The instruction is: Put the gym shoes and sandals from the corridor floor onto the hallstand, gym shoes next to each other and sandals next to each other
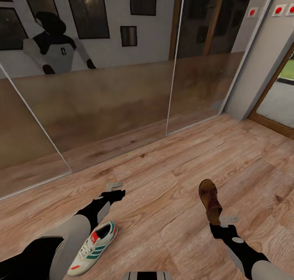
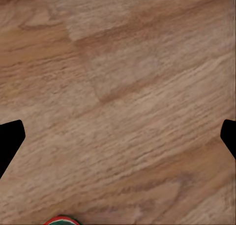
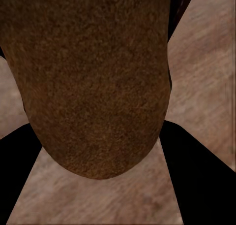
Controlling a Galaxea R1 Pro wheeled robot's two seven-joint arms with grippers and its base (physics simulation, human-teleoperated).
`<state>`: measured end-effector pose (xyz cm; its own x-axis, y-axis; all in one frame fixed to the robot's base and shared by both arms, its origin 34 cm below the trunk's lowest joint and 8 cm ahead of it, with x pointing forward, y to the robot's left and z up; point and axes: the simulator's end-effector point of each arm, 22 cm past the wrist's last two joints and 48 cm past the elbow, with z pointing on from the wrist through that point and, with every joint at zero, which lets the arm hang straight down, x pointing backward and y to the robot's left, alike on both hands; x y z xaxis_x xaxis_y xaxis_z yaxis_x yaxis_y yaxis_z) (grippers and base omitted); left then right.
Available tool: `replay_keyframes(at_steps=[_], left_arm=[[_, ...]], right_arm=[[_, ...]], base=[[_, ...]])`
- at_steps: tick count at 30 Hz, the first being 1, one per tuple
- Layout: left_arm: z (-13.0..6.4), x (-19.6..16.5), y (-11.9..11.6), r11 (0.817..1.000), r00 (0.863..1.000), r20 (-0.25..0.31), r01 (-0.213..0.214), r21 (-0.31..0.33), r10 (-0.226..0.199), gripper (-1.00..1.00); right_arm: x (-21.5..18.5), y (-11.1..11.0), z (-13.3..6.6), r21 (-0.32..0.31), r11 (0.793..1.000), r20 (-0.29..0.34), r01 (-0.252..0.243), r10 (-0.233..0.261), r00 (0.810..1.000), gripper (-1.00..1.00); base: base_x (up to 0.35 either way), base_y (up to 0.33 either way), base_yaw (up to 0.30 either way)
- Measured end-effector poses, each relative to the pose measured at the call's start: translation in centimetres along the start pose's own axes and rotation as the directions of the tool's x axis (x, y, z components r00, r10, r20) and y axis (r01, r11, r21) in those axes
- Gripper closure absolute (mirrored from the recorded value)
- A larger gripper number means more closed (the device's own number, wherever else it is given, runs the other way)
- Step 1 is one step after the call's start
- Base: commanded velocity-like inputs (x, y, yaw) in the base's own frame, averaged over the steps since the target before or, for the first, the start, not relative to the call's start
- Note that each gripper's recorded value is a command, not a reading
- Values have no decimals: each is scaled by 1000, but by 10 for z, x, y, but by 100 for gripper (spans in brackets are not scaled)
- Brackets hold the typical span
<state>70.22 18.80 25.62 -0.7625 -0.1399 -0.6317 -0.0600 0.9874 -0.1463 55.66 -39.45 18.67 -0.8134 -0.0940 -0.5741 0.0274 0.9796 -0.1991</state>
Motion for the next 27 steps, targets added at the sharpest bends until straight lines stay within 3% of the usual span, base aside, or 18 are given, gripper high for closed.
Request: replay_keyframes(at_steps=[27], left_arm=[[0,0,-1,1000,1000,0,0,2,0,-100]], right_arm=[[0,0,0,0,1000,-1,0,0,1000,100]], base=[[194,-349,0]])
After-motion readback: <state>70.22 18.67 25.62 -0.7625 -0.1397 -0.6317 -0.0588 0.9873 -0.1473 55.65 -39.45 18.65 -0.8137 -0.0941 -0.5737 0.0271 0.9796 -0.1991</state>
